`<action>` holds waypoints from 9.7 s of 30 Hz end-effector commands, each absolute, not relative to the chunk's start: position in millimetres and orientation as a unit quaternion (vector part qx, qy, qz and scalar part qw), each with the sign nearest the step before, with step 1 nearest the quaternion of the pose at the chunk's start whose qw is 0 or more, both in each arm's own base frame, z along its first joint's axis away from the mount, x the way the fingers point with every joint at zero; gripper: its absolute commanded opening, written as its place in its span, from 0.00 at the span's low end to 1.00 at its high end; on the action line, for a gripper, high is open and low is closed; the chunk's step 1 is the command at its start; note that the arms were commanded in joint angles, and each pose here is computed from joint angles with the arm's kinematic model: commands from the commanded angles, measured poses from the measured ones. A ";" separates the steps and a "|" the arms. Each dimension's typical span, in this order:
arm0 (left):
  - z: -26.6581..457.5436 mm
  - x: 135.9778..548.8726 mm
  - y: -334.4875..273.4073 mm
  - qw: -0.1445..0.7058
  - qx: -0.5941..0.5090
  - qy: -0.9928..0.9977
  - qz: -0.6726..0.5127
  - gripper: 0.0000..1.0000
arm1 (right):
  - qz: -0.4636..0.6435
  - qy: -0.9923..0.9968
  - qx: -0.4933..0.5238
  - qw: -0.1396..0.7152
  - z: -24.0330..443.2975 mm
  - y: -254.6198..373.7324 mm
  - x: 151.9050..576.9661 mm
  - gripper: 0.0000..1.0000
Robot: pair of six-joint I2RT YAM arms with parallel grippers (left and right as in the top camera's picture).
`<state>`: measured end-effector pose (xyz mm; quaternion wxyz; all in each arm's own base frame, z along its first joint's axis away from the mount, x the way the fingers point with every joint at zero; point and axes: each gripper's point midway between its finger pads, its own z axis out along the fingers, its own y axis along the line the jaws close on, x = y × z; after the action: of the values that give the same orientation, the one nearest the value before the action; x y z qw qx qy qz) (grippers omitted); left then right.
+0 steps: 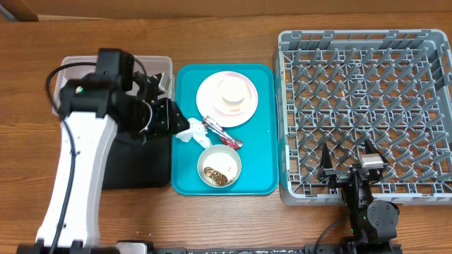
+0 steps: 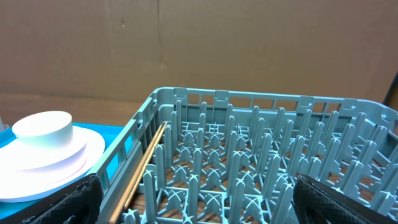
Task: Sort waste into correct bins and load items into the dishwasher
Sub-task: 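Reach the left gripper to the white tissue on the teal tray, then grasp the tissue with the left gripper and drop it into the clear bin, then move the left gripper back and grasp the red snack wrapper, then carry the wrapper with the left gripper and release it into the clear bin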
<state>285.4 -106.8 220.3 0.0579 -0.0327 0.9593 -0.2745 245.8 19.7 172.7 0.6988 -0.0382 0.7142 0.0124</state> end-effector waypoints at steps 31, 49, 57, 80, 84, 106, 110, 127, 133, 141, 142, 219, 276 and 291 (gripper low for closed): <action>94.5 339.7 -124.6 0.060 -0.020 0.994 0.089 0.65 | 0.015 0.712 -0.041 0.701 171.1 21.3 245.6 1.00; 16.5 337.8 -127.1 -0.028 0.047 0.992 0.118 0.65 | 0.015 0.712 -0.041 0.701 171.1 21.3 245.6 1.00; 15.3 334.0 -131.2 -0.038 0.053 0.992 0.105 0.41 | 0.015 0.712 -0.041 0.701 171.1 21.3 245.6 1.00; 154.8 358.3 -117.5 0.162 0.002 0.985 0.060 0.04 | 0.015 0.712 -0.041 0.701 171.1 21.3 245.6 1.00; 185.8 372.0 -72.9 0.221 -0.089 0.968 0.083 0.04 | 0.015 0.712 -0.041 0.701 171.1 21.3 245.6 1.00; 118.6 428.8 86.6 0.204 -0.322 0.918 0.110 0.07 | 0.015 0.712 -0.041 0.701 171.1 21.3 245.6 1.00; 119.7 433.2 87.8 0.213 -0.323 0.916 0.108 0.22 | 0.015 0.712 -0.041 0.701 171.0 21.3 245.6 1.00; 190.5 432.9 19.2 0.214 -0.252 0.941 -0.067 0.57 | 0.015 0.712 -0.041 0.701 171.1 21.3 245.6 1.00; 206.5 401.2 -43.0 0.179 -0.162 0.963 -0.118 0.57 | 0.015 0.712 -0.041 0.701 171.1 21.3 245.6 1.00; 172.4 356.6 -122.4 0.098 -0.074 0.986 -0.116 0.60 | 0.015 0.712 -0.041 0.701 171.1 21.3 245.6 1.00; 167.6 353.2 -130.3 0.094 -0.069 0.986 -0.116 0.60 | 0.015 0.712 -0.041 0.701 171.1 21.3 245.6 1.00; 28.5 321.5 -162.6 0.110 -0.185 0.972 -0.095 0.38 | 0.015 0.712 -0.041 0.701 171.1 21.3 245.6 1.00; 183.7 381.5 -81.0 0.298 -0.241 0.913 -0.139 0.04 | 0.015 0.712 -0.041 0.701 171.1 21.3 245.6 1.00; 194.8 391.6 78.7 0.352 -0.421 0.835 -0.029 0.04 | 0.015 0.712 -0.041 0.701 171.1 21.3 245.6 1.00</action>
<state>390.9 46.8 195.8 0.3424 -0.3865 0.8533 -0.0729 245.8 19.7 172.6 0.6987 -0.0381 0.7143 0.0125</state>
